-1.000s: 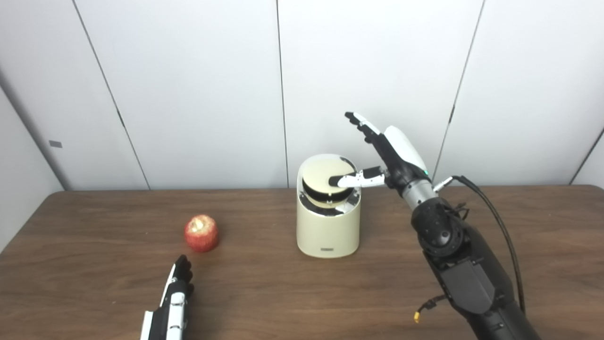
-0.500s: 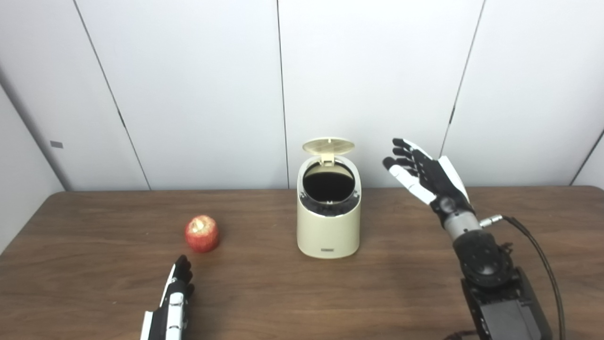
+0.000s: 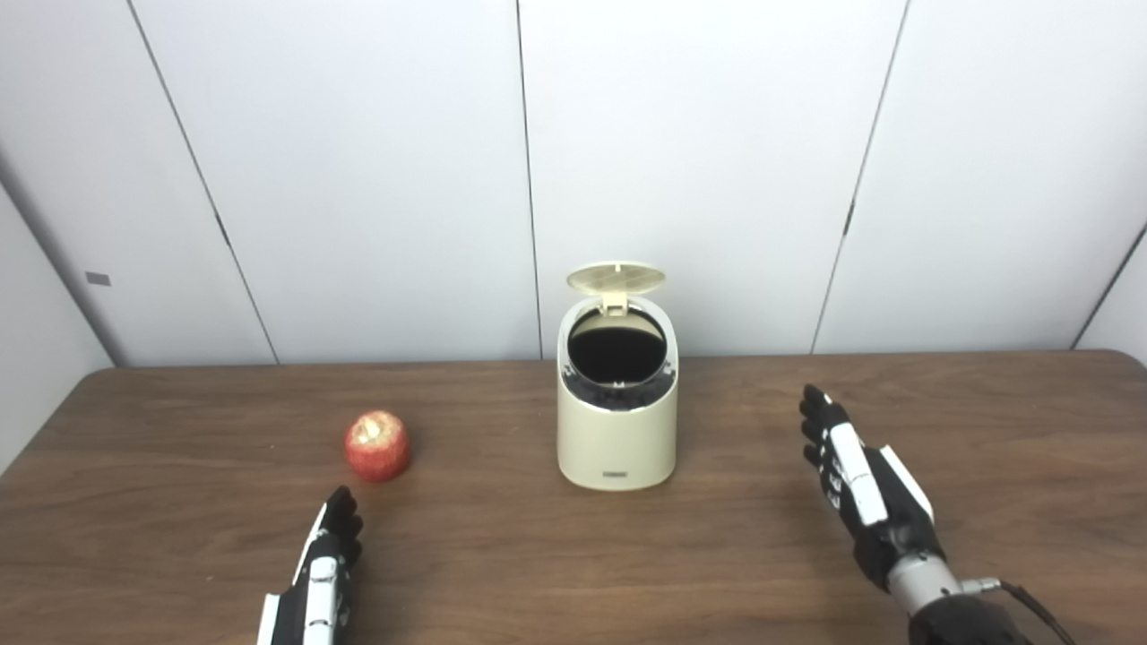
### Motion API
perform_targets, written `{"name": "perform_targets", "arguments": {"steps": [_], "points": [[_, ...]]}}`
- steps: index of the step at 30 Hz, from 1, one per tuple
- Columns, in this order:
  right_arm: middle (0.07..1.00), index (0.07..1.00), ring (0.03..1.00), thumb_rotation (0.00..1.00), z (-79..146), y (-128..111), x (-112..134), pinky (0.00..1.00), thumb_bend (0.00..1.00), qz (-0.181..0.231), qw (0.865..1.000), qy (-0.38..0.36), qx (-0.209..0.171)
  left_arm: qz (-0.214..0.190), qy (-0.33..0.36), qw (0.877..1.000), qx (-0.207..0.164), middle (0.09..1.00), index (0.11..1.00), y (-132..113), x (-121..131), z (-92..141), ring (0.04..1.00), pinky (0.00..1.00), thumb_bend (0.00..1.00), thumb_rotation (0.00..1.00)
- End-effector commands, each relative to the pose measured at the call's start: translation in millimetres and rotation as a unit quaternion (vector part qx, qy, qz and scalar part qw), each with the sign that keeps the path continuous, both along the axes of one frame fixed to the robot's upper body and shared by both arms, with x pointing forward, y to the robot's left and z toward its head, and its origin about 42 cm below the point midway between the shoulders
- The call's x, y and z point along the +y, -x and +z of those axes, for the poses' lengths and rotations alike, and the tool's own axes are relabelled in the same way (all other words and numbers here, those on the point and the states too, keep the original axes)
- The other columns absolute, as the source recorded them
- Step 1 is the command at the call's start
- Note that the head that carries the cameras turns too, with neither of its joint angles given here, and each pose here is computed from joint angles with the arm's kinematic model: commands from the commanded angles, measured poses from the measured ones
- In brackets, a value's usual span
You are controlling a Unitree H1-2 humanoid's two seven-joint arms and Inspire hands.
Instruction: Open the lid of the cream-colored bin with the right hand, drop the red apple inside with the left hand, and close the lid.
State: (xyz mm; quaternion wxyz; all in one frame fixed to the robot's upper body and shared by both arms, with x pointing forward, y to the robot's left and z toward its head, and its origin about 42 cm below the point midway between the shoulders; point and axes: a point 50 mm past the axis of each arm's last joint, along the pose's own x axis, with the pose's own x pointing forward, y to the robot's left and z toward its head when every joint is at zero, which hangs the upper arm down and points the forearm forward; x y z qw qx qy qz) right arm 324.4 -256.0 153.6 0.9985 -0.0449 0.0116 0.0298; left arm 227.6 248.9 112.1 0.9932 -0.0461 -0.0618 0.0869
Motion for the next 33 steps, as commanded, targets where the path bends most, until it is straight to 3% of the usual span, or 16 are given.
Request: {"name": "perform_targets", "arguments": {"steps": [1, 7, 15, 33], "points": [[1.000, 1.000, 1.000, 1.00, 21.2, 1.8, 9.5, 1.00, 0.66, -0.004, 0.997, 0.001, -0.076, -0.005, -0.004, 1.000, -0.004, 0.972, 0.970, 1.6, 4.8, -0.8, 0.977, 1.00, 0.50, 0.95], [1.000, 1.000, 1.000, 1.00, 3.2, 29.3, 21.1, 1.00, 0.63, -0.021, 0.996, 0.018, -0.090, -0.003, -0.003, 1.000, -0.001, 0.976, 0.975, 3.0, 7.4, 3.2, 0.984, 1.00, 0.50, 0.94], [1.000, 1.000, 1.000, 1.00, -11.4, 48.9, 15.3, 1.00, 0.62, -0.020, 0.996, 0.005, -0.092, -0.001, -0.016, 1.000, -0.003, 0.960, 0.960, 2.7, 9.4, 6.2, 0.967, 0.99, 0.52, 0.94], [1.000, 1.000, 1.000, 1.00, -29.0, 49.5, -4.7, 1.00, 0.64, -0.014, 0.992, -0.085, -0.092, -0.003, -0.023, 1.000, -0.004, 0.954, 0.961, 0.9, 5.6, 6.5, 0.961, 0.97, 0.51, 0.90]]}}
